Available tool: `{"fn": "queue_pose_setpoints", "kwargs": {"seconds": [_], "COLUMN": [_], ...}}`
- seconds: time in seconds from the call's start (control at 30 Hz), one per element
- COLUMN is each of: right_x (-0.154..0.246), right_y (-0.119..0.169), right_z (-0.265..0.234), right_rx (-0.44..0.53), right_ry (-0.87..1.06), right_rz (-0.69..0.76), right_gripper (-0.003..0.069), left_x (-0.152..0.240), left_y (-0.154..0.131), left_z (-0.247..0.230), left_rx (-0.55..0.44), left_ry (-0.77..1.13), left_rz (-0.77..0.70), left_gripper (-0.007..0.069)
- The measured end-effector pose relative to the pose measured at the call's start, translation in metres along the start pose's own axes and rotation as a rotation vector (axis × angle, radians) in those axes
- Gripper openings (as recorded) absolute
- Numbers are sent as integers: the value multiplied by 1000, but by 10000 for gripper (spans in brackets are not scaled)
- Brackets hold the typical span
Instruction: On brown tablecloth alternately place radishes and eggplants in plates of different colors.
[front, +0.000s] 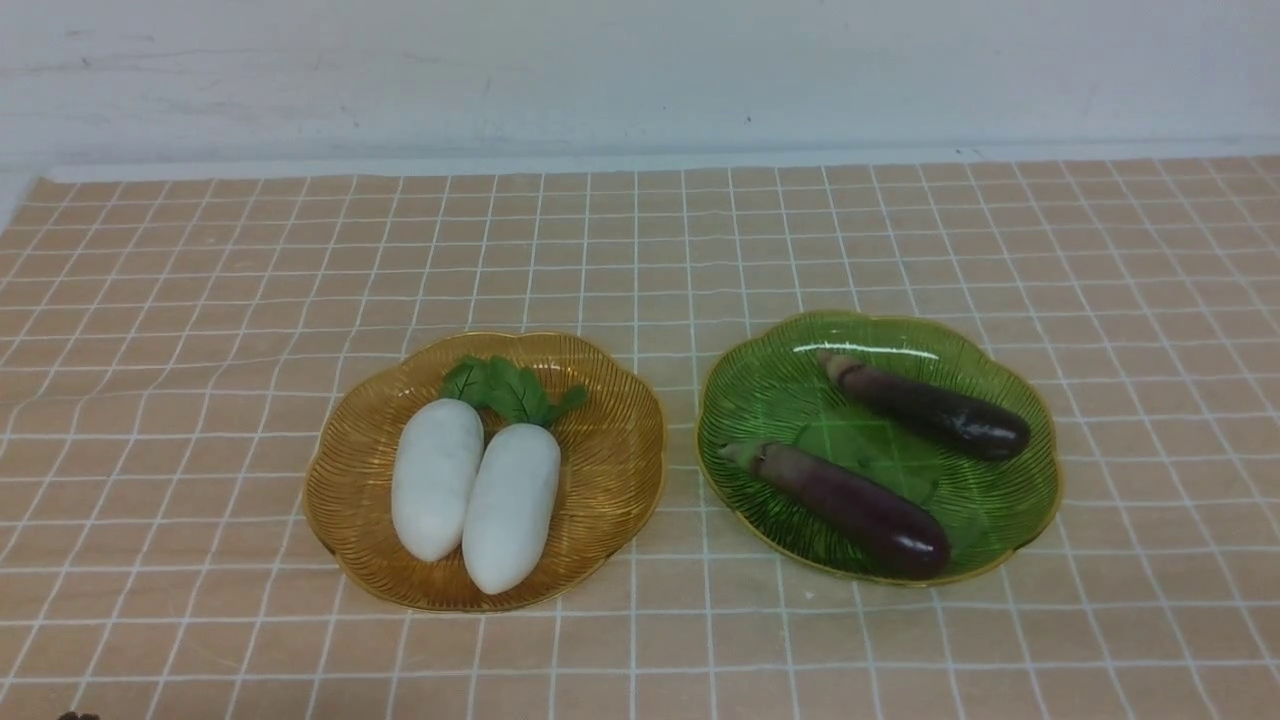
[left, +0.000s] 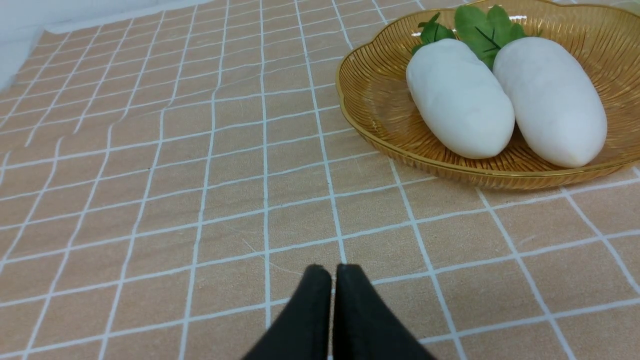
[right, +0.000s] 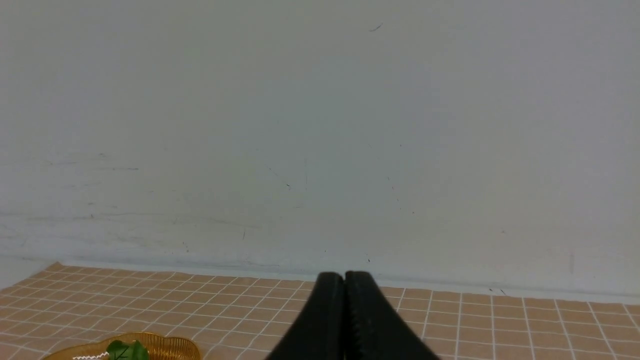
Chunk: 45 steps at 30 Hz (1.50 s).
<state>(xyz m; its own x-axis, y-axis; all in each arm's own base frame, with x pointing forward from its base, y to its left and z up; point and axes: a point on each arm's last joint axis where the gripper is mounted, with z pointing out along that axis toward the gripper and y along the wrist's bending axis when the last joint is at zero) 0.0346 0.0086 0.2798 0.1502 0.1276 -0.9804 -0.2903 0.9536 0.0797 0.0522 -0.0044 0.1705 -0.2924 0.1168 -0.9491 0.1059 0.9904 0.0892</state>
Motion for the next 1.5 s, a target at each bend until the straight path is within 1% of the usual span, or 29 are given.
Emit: {"fn": "queue_pose_setpoints", "kwargs": {"seconds": [0.53, 0.77, 0.93, 0.97, 1.0, 1.37, 1.5], "right_x": [0, -5, -8, -8, -8, -8, -2], "right_y": [-1, 1, 2, 2, 2, 3, 2], "right_z": [0, 0, 0, 0, 0, 0, 0], "right_rx": [7, -11, -24, -5, -26, -31, -12], "right_ry": [3, -51, -85, -87, -89, -83, -27], "right_rz": [-37, -8, -20, -22, -17, -19, -45], "right_gripper": [-15, -15, -15, -15, -15, -15, -15], "left_x": [0, 0, 0, 0, 0, 0, 0], "left_y": [0, 0, 0, 0, 0, 0, 0], "left_z": [0, 0, 0, 0, 0, 0, 0], "left_rx": [0, 0, 0, 0, 0, 0, 0], "left_ry": [1, 1, 1, 1, 1, 1, 1], "left_rz": [0, 0, 0, 0, 0, 0, 0], "left_gripper": [-2, -2, -2, -2, -2, -2, -2]}}
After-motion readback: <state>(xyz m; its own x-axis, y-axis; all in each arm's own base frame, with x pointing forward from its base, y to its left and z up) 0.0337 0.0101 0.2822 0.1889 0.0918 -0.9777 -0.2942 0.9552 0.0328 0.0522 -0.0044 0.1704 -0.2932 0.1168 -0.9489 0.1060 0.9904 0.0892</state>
